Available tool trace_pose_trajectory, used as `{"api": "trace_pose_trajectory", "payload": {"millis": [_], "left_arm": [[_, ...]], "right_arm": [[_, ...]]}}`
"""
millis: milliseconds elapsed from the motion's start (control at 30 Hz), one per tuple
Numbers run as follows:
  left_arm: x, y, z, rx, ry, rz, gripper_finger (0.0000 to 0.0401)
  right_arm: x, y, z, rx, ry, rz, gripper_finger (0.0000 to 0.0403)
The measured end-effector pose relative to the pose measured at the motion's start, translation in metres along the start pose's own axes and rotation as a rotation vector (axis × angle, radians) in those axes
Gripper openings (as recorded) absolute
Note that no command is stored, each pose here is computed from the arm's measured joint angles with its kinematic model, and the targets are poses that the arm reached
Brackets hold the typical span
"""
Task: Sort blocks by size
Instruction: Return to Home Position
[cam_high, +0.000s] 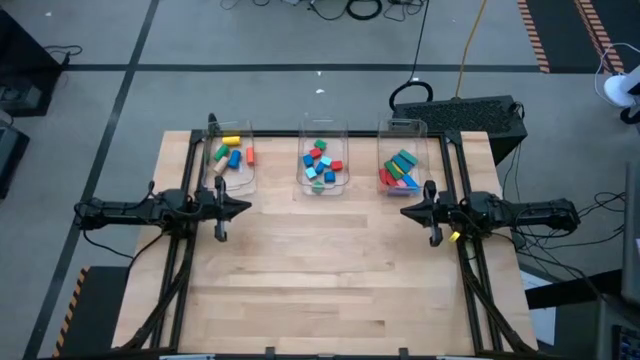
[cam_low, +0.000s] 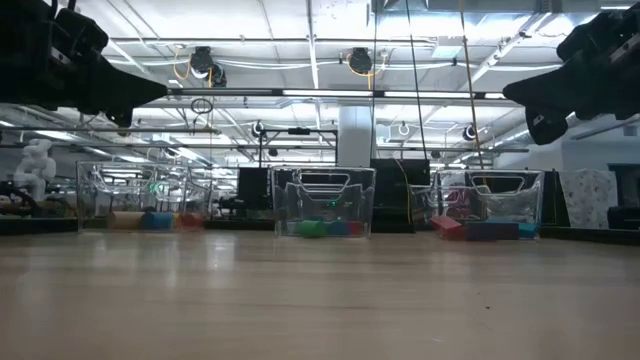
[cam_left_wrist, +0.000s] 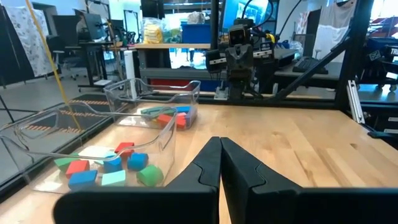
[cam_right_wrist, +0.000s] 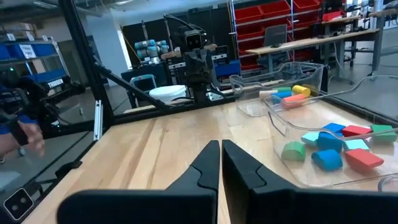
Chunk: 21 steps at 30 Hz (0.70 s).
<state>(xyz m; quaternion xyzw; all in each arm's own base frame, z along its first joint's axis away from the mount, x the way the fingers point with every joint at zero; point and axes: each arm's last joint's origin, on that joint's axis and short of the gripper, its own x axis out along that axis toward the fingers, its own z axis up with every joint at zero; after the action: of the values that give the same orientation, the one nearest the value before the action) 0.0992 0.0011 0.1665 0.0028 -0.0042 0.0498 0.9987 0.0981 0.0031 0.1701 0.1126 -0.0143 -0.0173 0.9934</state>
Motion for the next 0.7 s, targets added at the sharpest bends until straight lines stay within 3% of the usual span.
{"api": "trace_pose_trajectory", "payload": {"millis": [233, 400, 700], "left_arm": [[0.0, 0.0, 0.0002, 0.004, -0.002, 0.0, 0.0012], [0.0, 0.0002, 0.001, 0.106, -0.01, 0.008, 0.0012], [0.0, 0.0002, 0.0011, 0.106, -0.011, 0.008, 0.0012]], "right_arm": [[0.0, 0.0, 0.0, 0.0, 0.0, 0.0, 0.0], [0.0, 0.0, 0.0, 0.0, 0.0, 0.0, 0.0], [0.0, 0.0, 0.0, 0.0, 0.0, 0.0, 0.0]]}}
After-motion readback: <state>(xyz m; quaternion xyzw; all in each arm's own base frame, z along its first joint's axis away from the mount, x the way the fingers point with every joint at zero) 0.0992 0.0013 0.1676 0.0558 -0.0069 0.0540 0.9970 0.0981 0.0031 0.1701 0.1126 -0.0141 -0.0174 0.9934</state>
